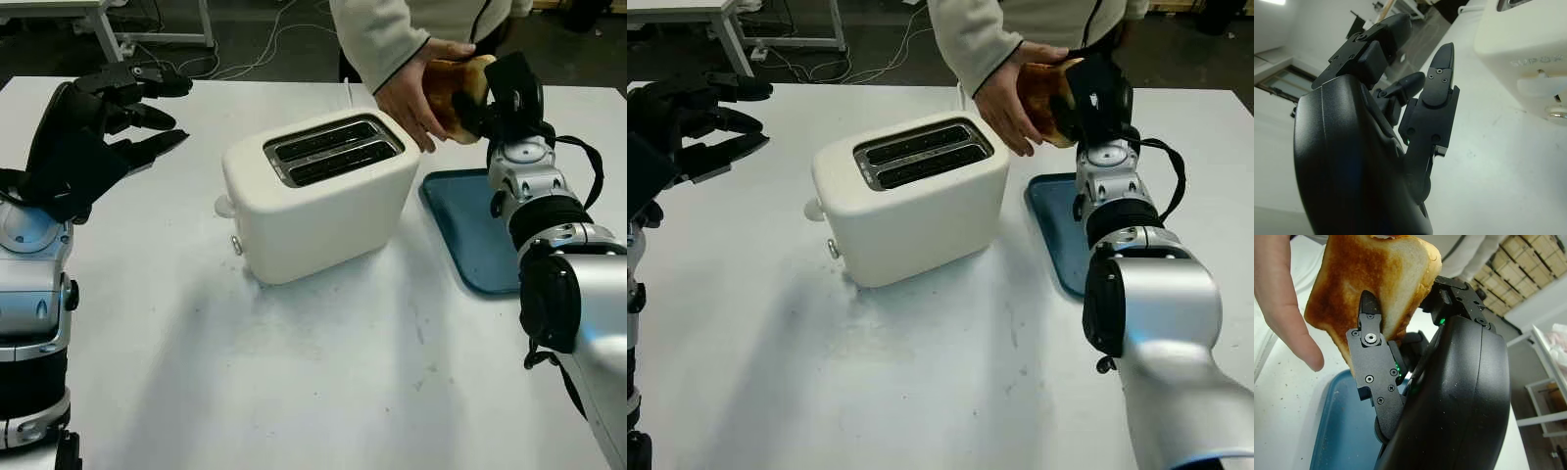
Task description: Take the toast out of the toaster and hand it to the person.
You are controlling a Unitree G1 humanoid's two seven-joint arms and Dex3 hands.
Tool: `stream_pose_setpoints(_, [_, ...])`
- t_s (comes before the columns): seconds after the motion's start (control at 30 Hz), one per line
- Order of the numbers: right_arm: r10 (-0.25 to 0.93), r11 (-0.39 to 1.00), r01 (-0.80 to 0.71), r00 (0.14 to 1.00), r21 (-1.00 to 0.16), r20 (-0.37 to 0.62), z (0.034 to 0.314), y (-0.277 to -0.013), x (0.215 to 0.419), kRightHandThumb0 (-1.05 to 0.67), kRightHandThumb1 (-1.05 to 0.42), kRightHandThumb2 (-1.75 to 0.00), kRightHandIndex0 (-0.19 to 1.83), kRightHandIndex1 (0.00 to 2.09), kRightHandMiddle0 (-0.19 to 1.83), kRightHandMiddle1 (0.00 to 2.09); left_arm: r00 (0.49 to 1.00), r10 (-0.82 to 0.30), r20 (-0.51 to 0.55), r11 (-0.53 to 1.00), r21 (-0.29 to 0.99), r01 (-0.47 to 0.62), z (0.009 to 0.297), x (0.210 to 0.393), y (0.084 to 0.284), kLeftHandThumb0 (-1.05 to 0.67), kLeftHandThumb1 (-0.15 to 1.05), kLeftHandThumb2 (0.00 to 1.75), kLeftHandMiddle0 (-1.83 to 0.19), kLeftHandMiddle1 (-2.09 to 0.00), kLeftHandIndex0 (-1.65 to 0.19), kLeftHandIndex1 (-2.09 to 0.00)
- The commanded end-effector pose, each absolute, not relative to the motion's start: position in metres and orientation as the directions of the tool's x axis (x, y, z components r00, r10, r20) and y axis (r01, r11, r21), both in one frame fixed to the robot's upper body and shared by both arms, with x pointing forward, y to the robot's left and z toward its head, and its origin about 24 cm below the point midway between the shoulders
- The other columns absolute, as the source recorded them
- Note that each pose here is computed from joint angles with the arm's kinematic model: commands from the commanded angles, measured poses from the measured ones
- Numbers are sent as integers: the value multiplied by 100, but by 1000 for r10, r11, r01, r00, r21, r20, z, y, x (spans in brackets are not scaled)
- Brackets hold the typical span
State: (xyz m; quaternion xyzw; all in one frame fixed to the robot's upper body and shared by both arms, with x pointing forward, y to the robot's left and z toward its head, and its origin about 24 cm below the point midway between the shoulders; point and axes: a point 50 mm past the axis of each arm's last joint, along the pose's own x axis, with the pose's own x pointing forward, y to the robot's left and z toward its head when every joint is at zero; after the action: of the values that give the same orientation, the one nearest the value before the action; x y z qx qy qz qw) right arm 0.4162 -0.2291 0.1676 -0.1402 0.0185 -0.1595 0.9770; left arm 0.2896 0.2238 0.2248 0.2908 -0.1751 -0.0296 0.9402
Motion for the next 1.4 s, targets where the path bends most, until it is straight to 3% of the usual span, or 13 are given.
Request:
stream_pose_setpoints(0.0, [-309, 912, 300, 951, -278, 15, 169, -228, 417, -7, -92, -31, 69, 175, 32, 175, 936, -157, 315, 829, 557, -48, 224, 288, 225, -22, 92, 9, -42, -96, -54, -51])
stream_pose_setpoints(0.4, [-280, 933, 270, 960, -239, -6, 170, -226, 418, -10, -92, -35, 65, 175, 26, 175, 935, -159, 318, 823, 566, -52, 225, 289, 224, -21, 92, 9, -43, -96, -55, -51])
stream_pose_setpoints(0.63, [-192, 947, 175, 981, -270, -36, 169, -227, 418, -15, -92, -35, 61, 175, 25, 175, 939, -154, 309, 832, 553, -46, 225, 289, 223, -21, 92, 10, -42, -95, -54, -51])
stream_pose_setpoints(0.73, [-123, 957, 109, 992, -268, -38, 170, -227, 418, -26, -92, -31, 61, 175, 28, 175, 934, -162, 318, 825, 563, -49, 225, 289, 223, -22, 92, 9, -43, -96, -55, -52])
stream_pose_setpoints(0.77, [-110, 963, 96, 993, -253, -43, 170, -228, 418, -31, -92, -26, 45, 168, 30, 148, 933, -165, 320, 825, 563, -47, 225, 290, 223, -22, 92, 9, -43, -96, -56, -52])
stream_pose_setpoints(0.8, [-101, 966, 86, 994, -243, -47, 170, -228, 417, -36, -92, -22, 43, 150, 37, 124, 933, -166, 320, 827, 560, -45, 225, 290, 223, -22, 92, 9, -43, -97, -56, -52])
stream_pose_setpoints(0.9, [-48, 966, 33, 997, -256, -53, 171, -230, 417, -48, -92, -21, 38, 66, 46, 39, 934, -166, 315, 829, 557, -40, 225, 290, 223, -23, 92, 9, -43, -97, -55, -53])
stream_pose_setpoints(0.97, [-11, 946, -8, 998, -325, -56, 171, -230, 416, -57, -92, -19, 23, 23, 35, 10, 935, -168, 313, 826, 562, -39, 225, 290, 223, -23, 92, 9, -42, -97, -55, -53])
stream_pose_setpoints(1.07, [2, 883, -34, 998, -468, -68, 172, -233, 415, -77, -92, -21, 4, 3, 8, 1, 936, -166, 311, 826, 562, -40, 225, 290, 223, -23, 92, 9, -42, -97, -55, -53])
stream_pose_setpoints(1.13, [-21, 836, -21, 997, -548, -72, 172, -236, 414, -88, -92, -19, 1, 1, 2, 0, 937, -161, 309, 833, 552, -39, 225, 290, 223, -23, 92, 9, -42, -97, -54, -53])
stream_pose_setpoints(1.23, [-66, 768, 14, 996, -640, -58, 170, -241, 412, -84, -92, -14, 0, 0, 0, 0, 938, -160, 308, 831, 555, -40, 224, 289, 224, -23, 92, 9, -41, -97, -54, -53])
stream_pose_setpoints(1.37, [-78, 804, 74, 997, -590, 18, 162, -248, 406, -68, -92, -7, 0, 0, 0, 0, 940, -152, 306, 837, 545, -42, 221, 286, 227, -26, 92, 10, -41, -96, -53, -52])
